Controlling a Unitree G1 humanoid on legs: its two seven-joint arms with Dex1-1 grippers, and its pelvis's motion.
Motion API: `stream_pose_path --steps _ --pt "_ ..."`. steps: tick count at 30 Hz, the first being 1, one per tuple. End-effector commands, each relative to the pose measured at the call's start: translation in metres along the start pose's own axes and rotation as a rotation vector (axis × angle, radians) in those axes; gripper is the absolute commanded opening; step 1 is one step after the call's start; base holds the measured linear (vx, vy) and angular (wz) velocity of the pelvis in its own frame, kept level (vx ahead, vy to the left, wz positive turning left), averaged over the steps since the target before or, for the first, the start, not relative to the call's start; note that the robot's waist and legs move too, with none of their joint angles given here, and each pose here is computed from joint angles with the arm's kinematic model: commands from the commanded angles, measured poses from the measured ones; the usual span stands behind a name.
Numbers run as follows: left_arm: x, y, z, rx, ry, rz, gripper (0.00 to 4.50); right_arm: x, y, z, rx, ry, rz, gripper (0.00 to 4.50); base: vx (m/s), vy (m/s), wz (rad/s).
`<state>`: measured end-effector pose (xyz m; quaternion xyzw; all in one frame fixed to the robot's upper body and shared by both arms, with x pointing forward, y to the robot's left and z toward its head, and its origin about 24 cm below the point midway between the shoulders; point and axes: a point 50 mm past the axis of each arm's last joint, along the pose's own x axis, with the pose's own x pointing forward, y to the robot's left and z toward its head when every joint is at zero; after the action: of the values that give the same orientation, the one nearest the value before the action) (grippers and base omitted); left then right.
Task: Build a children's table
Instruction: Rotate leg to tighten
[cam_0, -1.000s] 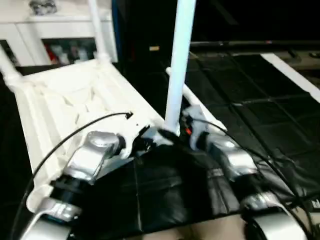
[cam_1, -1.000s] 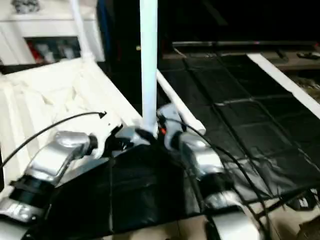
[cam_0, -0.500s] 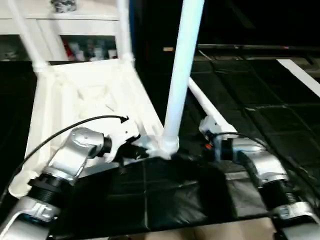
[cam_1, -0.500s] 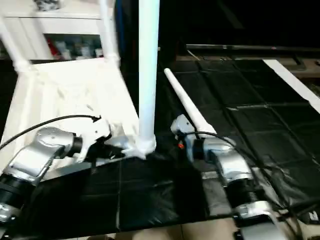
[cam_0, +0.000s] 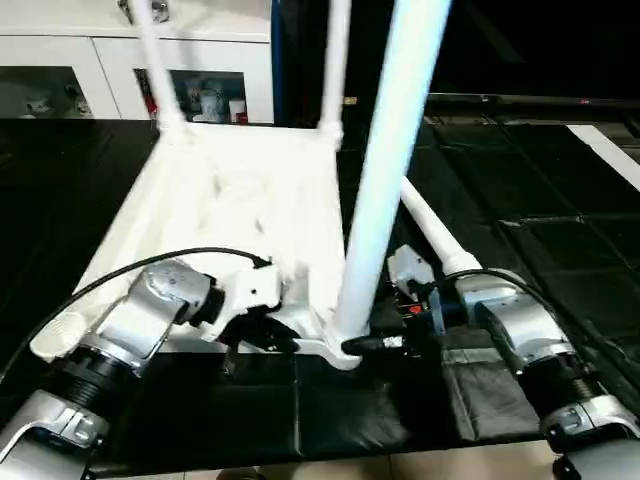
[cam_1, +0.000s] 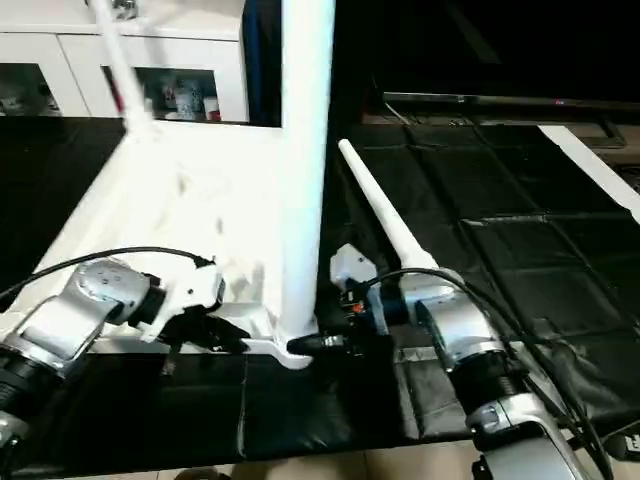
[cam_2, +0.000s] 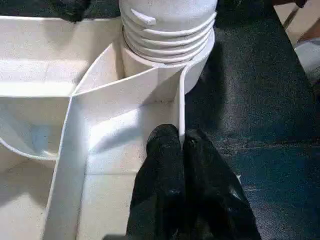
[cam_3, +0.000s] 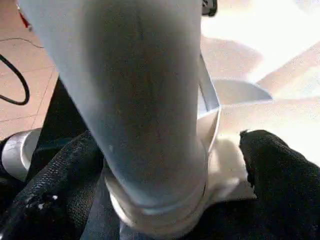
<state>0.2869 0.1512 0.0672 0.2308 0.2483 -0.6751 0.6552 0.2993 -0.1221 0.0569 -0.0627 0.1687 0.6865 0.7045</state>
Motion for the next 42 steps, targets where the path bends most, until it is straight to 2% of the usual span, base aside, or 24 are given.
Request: stream_pose_path --steps 1,10,11,20,26,31,37,42 --pt "0.001 0.001 0.01 0.052 -0.005 -0.04 0.0 0.001 -0.001 0.004 -0.022 0.008 0.009 4.31 0.0 0.0 0.0" --pt "-0.001 0.002 0.007 0.052 0.004 -0.028 0.0 0.004 -0.003 0.004 -0.019 0.002 0.02 3.65 0.0 0.0 0.0" --pt "-0.001 0.002 0.006 0.051 0.004 -0.024 0.0 0.004 -0.003 0.004 -0.018 0.002 0.024 3.38 0.0 0.0 0.0" --pt "-0.001 0.003 0.004 0.044 0.004 -0.011 0.0 0.007 -0.001 0.001 -0.021 0.012 0.04 2.77 0.0 0.0 0.0" --pt "0.0 0.003 0.002 0.029 -0.004 0.005 0.0 0.008 0.0 -0.001 -0.017 0.017 0.043 2.63 0.0 0.0 0.0" --pt "0.0 0.006 0.002 -0.021 -0.034 0.066 0.0 0.013 0.004 -0.005 0.015 0.005 0.035 2.62 0.0 0.0 0.0" --pt "0.003 0.018 0.015 -0.149 -0.175 0.266 0.0 0.025 0.007 -0.014 0.118 -0.073 -0.088 2.62 0.0 0.0 0.0" --pt "0.01 0.022 0.027 -0.293 -0.273 0.465 0.0 0.045 -0.01 -0.016 0.297 -0.174 -0.353 2.61 0.0 0.0 0.0"
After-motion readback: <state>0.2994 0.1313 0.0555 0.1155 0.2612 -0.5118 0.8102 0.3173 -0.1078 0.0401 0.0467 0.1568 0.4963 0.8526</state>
